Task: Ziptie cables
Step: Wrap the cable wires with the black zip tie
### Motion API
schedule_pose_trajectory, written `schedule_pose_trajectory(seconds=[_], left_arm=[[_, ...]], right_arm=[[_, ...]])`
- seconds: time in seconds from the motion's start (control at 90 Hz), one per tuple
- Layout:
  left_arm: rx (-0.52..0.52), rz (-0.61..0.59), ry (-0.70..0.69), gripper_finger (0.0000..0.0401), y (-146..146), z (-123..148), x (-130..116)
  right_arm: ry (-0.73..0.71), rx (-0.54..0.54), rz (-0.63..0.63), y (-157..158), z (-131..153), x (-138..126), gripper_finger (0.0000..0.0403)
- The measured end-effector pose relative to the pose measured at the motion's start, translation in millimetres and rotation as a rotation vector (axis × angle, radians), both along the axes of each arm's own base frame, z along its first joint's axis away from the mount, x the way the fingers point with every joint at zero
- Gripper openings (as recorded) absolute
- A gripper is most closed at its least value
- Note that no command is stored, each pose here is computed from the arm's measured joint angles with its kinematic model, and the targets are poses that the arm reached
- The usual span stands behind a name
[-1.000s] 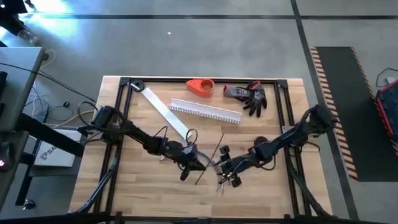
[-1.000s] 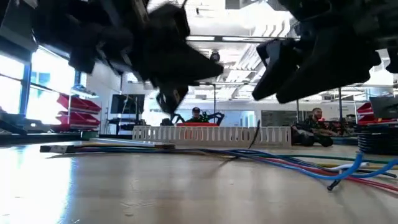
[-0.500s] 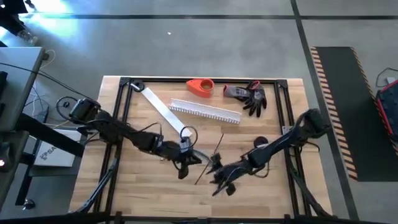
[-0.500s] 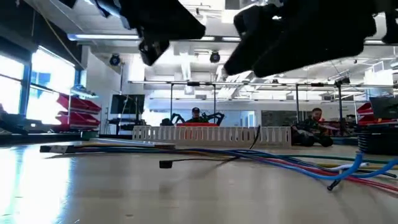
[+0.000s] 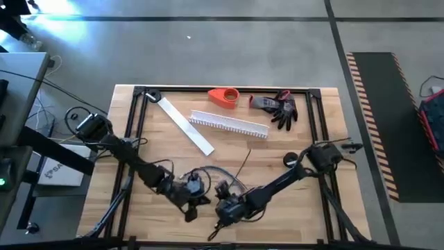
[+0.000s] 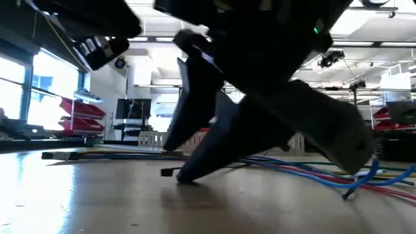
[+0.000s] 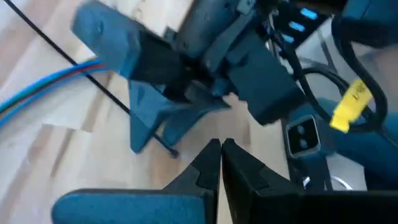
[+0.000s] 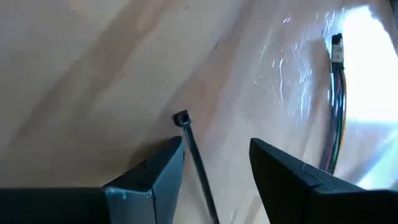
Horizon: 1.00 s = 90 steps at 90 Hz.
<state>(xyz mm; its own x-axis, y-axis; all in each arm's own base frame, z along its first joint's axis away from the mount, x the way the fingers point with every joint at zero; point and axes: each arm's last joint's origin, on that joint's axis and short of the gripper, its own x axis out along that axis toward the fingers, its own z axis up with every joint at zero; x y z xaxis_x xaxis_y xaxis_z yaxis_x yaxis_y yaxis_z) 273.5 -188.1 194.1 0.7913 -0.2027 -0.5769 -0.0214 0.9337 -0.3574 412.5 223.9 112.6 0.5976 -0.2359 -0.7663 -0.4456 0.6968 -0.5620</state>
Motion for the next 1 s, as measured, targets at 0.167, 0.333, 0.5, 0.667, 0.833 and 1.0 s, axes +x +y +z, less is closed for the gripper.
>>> schedule_pose_trajectory(seconds=[0.167,0.333,0.5,0.667,0.833,1.0], left_arm=[[0.045,-0.012,-0.010,0.0000,-9.3,-2.7,-6.7],[0.094,-0.048,-0.032,0.0000,-16.3,-2.7,-11.5],[0.127,-0.082,-0.061,0.0000,-19.0,-1.2,-12.2],[0.095,-0.113,-0.116,0.0000,-22.1,4.3,-9.5],[0.146,-0.155,-0.113,0.0000,-23.6,2.9,-11.7],[0.316,-0.130,-0.138,0.0006,-25.0,-5.8,-11.3]], right_arm=[[-0.019,0.013,-0.055,3.0,-4.0,11.2,0.0136],[-0.024,0.024,-0.092,1.1,-11.6,13.1,0.0045],[-0.044,0.037,-0.120,0.7,-11.9,14.1,0.0007],[-0.065,0.047,-0.163,2.1,1.2,9.2,0.0001],[-0.196,0.063,-0.274,12.1,30.2,-3.8,0.0000],[-0.335,0.130,-0.461,23.6,28.4,-30.8,0.0000]])
